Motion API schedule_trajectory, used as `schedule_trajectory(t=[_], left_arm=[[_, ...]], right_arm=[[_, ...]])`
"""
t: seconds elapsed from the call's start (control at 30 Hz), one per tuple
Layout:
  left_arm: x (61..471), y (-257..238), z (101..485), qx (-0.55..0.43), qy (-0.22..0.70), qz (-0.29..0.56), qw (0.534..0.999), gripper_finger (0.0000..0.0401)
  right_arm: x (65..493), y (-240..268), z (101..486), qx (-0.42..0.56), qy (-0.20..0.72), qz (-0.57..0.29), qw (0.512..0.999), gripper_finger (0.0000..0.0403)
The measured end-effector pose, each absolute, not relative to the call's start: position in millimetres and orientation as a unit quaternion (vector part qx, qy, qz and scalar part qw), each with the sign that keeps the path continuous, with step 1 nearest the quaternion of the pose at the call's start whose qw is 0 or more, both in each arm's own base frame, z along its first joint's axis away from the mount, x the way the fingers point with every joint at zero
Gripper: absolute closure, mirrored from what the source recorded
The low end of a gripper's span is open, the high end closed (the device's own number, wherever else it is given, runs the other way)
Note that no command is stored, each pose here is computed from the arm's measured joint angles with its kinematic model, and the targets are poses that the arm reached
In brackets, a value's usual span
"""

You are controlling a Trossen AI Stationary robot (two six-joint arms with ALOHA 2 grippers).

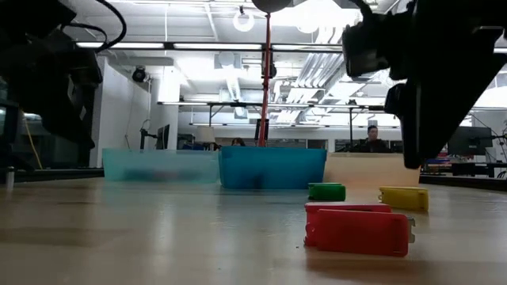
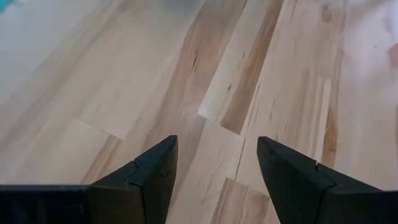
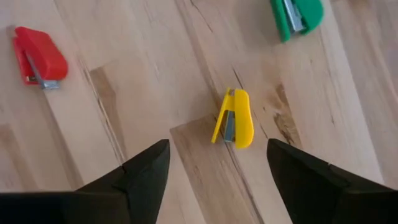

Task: Pick and place Stapler, Stapler remover, tape
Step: Put the yellow stapler into the orange bin

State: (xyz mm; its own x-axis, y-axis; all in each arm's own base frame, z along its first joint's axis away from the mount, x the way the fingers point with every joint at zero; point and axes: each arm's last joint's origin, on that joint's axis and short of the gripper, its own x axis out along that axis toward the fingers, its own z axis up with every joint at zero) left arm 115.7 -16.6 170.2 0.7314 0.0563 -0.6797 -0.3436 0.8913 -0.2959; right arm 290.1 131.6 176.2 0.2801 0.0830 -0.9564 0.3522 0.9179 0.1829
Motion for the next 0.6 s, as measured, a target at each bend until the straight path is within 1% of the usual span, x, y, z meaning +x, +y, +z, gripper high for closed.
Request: schedule_trajectory(t=[0.37, 0.6], left_arm=[[107.6, -15.2, 154.6, -0.235, 0.312, 0.101, 0.915, 0.0184], [100.7, -13.3, 151.8, -0.264, 0.277, 0.107, 0.918, 0.0184]], right_arm=[[297.6, 136.7, 152.7, 0.175, 0.608, -0.091, 0.769, 0.0148], [300.8, 137.3, 147.1, 0.170, 0.600, -0.100, 0.775, 0.0148]])
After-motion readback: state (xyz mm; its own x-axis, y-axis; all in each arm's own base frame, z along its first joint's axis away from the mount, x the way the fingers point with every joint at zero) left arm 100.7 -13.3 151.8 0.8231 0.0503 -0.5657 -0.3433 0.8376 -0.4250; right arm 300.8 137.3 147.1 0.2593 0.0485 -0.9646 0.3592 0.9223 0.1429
